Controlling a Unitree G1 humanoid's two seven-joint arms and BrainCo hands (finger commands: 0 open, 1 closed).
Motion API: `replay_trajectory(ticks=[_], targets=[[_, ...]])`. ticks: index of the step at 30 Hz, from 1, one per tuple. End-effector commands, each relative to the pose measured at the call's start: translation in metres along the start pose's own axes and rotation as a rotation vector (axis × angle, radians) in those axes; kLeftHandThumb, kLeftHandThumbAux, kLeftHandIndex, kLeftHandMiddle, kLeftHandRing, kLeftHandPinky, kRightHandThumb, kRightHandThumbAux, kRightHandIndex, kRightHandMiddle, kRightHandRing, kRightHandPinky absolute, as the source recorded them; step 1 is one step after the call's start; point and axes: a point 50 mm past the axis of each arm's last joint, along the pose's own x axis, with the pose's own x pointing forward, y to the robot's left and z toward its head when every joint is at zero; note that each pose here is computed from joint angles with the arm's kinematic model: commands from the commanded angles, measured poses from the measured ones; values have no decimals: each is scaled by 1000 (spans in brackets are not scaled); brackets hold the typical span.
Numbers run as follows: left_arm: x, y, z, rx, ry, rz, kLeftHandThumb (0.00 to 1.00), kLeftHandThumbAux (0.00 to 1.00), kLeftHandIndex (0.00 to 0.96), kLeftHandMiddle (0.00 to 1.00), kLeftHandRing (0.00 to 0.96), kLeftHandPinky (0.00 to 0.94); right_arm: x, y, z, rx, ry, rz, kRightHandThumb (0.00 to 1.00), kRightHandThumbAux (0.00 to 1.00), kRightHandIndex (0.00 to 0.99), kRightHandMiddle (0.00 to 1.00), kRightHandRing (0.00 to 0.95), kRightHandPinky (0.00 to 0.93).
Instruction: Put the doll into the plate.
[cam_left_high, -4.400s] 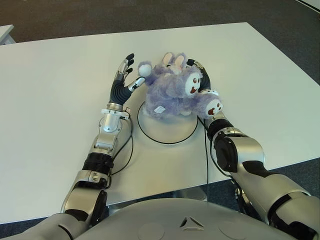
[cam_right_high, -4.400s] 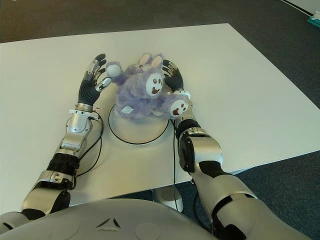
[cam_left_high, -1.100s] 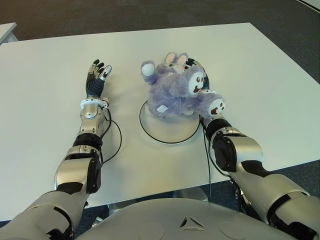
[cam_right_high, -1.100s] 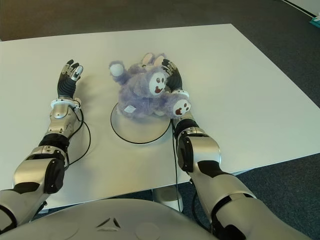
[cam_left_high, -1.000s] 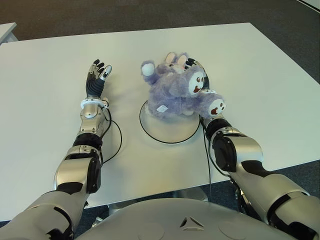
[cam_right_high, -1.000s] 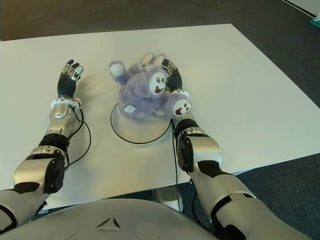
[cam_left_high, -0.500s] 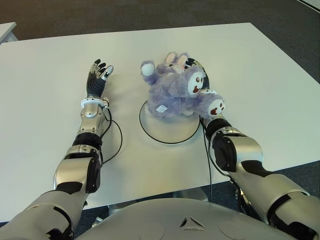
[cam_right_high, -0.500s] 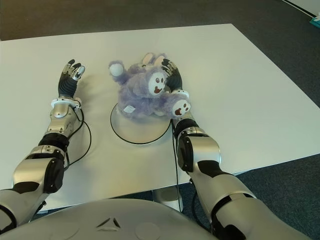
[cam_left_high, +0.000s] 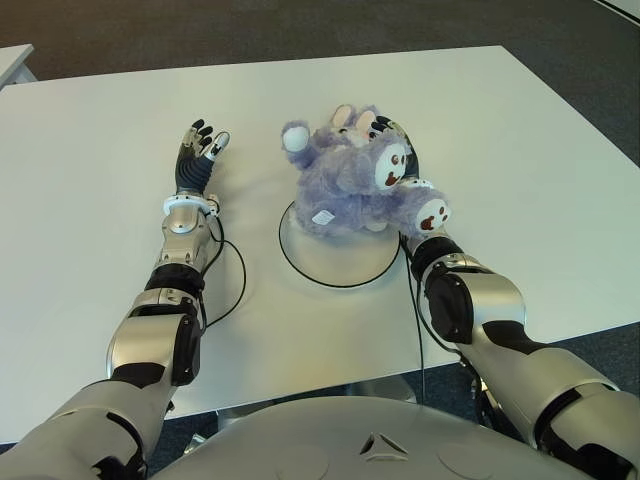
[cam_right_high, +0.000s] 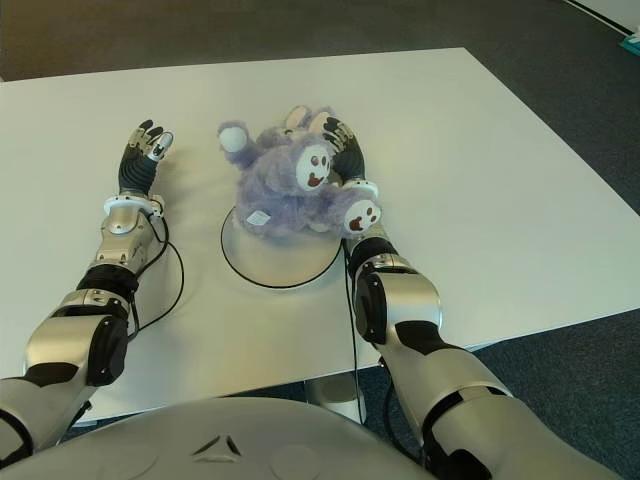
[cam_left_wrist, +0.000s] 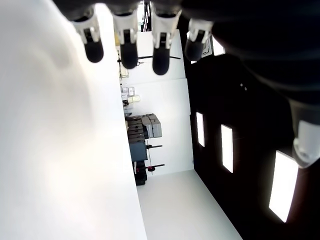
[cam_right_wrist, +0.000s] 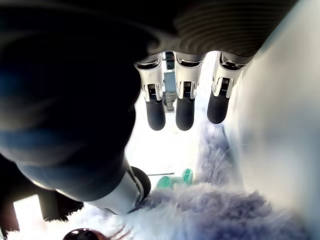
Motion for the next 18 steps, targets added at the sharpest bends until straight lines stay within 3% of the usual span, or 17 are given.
replay_trajectory(ticks=[1, 18], targets=[[-36, -3, -65, -10, 297, -13, 0, 466, 28, 134, 88, 0, -7, 2, -15, 25, 57, -8, 556, 880, 135, 152, 126, 138], [-38, -3, -72, -66, 350, -3, 0, 485, 69, 127, 90, 29, -7, 2, -15, 28, 56, -10, 548, 872, 138, 155, 128, 137]])
